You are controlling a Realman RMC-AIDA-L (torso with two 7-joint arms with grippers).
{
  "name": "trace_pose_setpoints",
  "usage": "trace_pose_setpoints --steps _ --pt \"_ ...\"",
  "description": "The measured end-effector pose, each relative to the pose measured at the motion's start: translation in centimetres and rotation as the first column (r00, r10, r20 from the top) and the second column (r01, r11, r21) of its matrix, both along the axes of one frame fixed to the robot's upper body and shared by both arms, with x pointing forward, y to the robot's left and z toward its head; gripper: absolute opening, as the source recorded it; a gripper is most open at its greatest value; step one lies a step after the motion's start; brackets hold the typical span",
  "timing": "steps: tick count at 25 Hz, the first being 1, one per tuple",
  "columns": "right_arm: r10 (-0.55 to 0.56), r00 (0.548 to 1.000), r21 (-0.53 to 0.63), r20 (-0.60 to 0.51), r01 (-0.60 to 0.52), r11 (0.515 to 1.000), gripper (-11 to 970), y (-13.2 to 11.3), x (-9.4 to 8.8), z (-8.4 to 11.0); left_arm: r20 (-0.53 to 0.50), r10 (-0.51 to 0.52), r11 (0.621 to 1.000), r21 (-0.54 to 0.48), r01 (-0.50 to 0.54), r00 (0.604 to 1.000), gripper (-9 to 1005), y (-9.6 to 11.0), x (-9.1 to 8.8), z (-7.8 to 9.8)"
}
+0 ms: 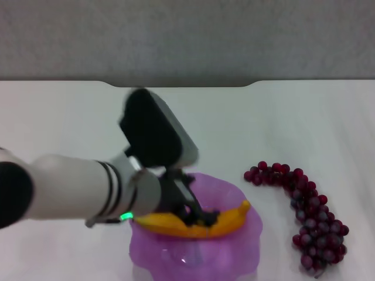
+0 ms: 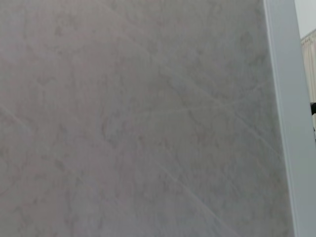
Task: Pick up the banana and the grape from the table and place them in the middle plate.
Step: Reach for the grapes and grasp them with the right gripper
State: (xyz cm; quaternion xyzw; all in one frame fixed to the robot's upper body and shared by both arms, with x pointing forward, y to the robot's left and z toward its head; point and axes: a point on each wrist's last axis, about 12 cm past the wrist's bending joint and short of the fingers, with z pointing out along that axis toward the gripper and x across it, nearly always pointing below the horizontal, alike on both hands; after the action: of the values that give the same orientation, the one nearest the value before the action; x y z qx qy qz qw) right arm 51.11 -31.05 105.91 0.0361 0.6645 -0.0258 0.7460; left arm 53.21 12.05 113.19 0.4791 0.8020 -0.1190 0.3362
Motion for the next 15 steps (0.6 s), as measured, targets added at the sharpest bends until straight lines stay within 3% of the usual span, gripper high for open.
trace_pose_setpoints --steps 4,9,11,15 --pt "0.001 1.0 0.0 0.0 -0.001 1.0 627 0.0 0.0 0.0 0.181 0.091 0.992 -0.104 -0.073 0.979 888 2.1 0.4 2.1" --pt "0.001 1.0 -0.013 -0.001 -0.001 1.0 627 0.1 0.0 0.0 0.383 0.194 0.972 -0.196 -0.126 0.903 887 4.2 1.0 3.6" --pt "0.001 1.0 -0.024 -0.001 -0.001 1.0 626 0.1 0.0 0.0 0.466 0.252 0.959 -0.24 -0.153 0.848 887 5.1 1.3 4.0" --pt "0.001 1.0 -0.046 0.002 -0.001 0.999 626 0.2 0.0 0.1 0.617 0.366 0.925 -0.324 -0.2 0.697 886 6.9 1.7 4.1"
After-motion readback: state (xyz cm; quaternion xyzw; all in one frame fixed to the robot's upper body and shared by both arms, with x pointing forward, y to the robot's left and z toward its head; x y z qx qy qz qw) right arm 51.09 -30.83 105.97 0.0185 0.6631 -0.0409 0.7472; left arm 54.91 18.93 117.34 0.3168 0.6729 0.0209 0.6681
